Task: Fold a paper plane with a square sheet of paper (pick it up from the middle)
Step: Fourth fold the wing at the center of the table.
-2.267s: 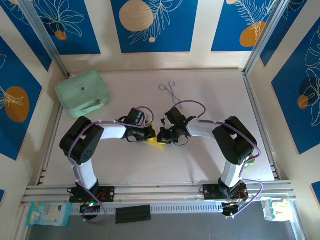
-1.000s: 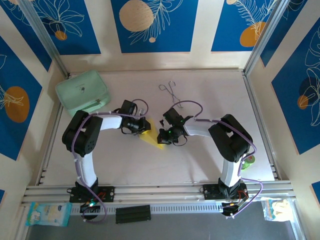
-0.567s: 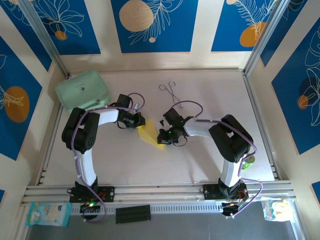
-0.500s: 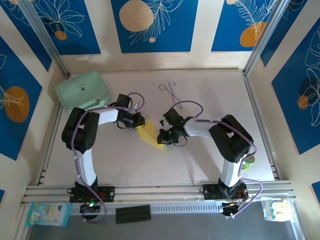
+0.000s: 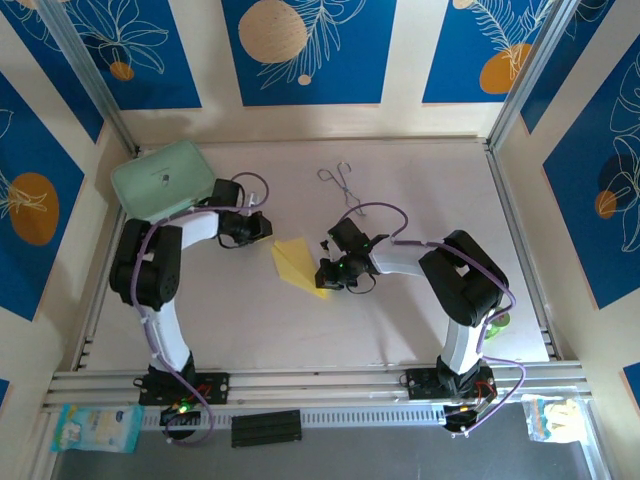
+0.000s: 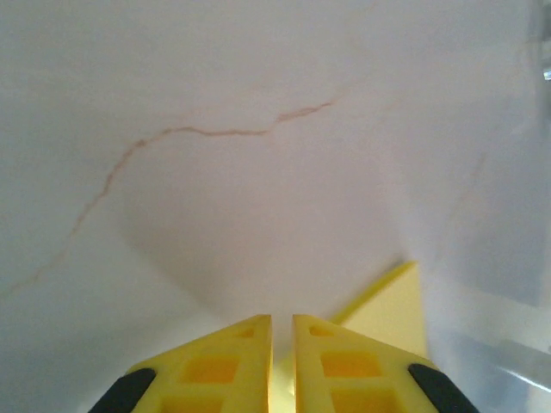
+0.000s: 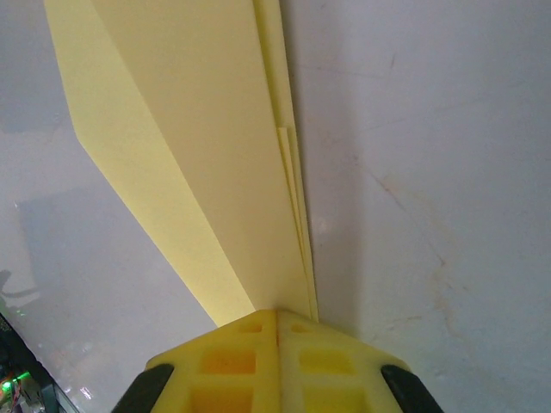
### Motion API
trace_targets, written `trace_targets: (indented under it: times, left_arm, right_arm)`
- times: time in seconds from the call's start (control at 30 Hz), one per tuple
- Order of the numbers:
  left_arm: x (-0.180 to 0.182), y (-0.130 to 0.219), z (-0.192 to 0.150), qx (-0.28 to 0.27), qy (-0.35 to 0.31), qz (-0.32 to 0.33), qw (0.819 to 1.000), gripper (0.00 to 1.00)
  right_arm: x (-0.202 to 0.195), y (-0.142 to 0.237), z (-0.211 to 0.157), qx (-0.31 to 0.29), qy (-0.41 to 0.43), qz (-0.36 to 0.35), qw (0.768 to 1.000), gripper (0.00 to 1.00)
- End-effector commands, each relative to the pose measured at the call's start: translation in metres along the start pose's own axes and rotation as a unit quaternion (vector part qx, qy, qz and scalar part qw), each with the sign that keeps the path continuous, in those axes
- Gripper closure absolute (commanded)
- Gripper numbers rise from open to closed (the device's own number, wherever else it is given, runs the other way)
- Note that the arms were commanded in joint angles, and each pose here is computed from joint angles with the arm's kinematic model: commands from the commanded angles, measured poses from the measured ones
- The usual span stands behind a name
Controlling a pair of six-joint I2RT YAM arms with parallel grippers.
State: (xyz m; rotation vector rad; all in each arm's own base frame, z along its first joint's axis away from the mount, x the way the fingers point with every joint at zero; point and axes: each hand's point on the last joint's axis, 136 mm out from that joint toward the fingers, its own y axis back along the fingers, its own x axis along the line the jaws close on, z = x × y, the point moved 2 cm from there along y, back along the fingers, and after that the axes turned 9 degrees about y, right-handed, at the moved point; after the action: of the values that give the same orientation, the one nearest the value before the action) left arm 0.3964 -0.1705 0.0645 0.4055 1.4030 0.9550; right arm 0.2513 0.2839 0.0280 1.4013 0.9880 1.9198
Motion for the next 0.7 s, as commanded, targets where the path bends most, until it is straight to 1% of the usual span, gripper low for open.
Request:
trace_targets:
  times: [0.0, 0.07, 0.13, 0.23, 0.3, 0.4, 0.5, 0.67]
  left_arm:
    - [-0.023, 0.021, -0.004, -0.03, -0.003, -0.026, 0.999, 0.85]
    - [-0.03, 0.024, -0.014, -0.038, 0.004, -0.043, 0.998, 0.85]
    - [-0.037, 0.021, -0.026, -0.034, 0.009, -0.058, 0.998, 0.86]
    - [-0.05, 0.01, -0.046, -0.014, 0.009, -0.079, 0.997, 0.86]
    - [-0.054, -0.001, -0.059, 0.004, 0.005, -0.081, 0.997, 0.87]
    - [-0.051, -0.019, -0.072, 0.022, 0.002, -0.064, 0.998, 0.89]
    - [-0.037, -0.027, -0.077, 0.021, 0.007, -0.029, 0.999, 0.9]
    - [-0.021, -0.037, -0.079, 0.021, 0.01, -0.002, 1.0, 0.93]
  right_arm:
    - [-0.062, -0.01, -0.066, 0.11, -0.069, -0.117, 0.985, 0.97]
    - [-0.063, -0.01, -0.065, 0.111, -0.071, -0.117, 0.984, 0.97]
    - [-0.062, -0.01, -0.065, 0.11, -0.072, -0.113, 0.985, 0.97]
    - [-0.062, -0.009, -0.063, 0.109, -0.074, -0.11, 0.985, 0.97]
    - [-0.061, -0.009, -0.062, 0.108, -0.075, -0.106, 0.986, 0.97]
    - [-0.058, -0.009, -0.06, 0.105, -0.076, -0.095, 0.987, 0.97]
    - [-0.046, -0.005, -0.05, 0.093, -0.068, -0.066, 0.991, 0.97]
    - [-0.003, 0.014, -0.014, 0.046, -0.02, 0.009, 0.999, 0.96]
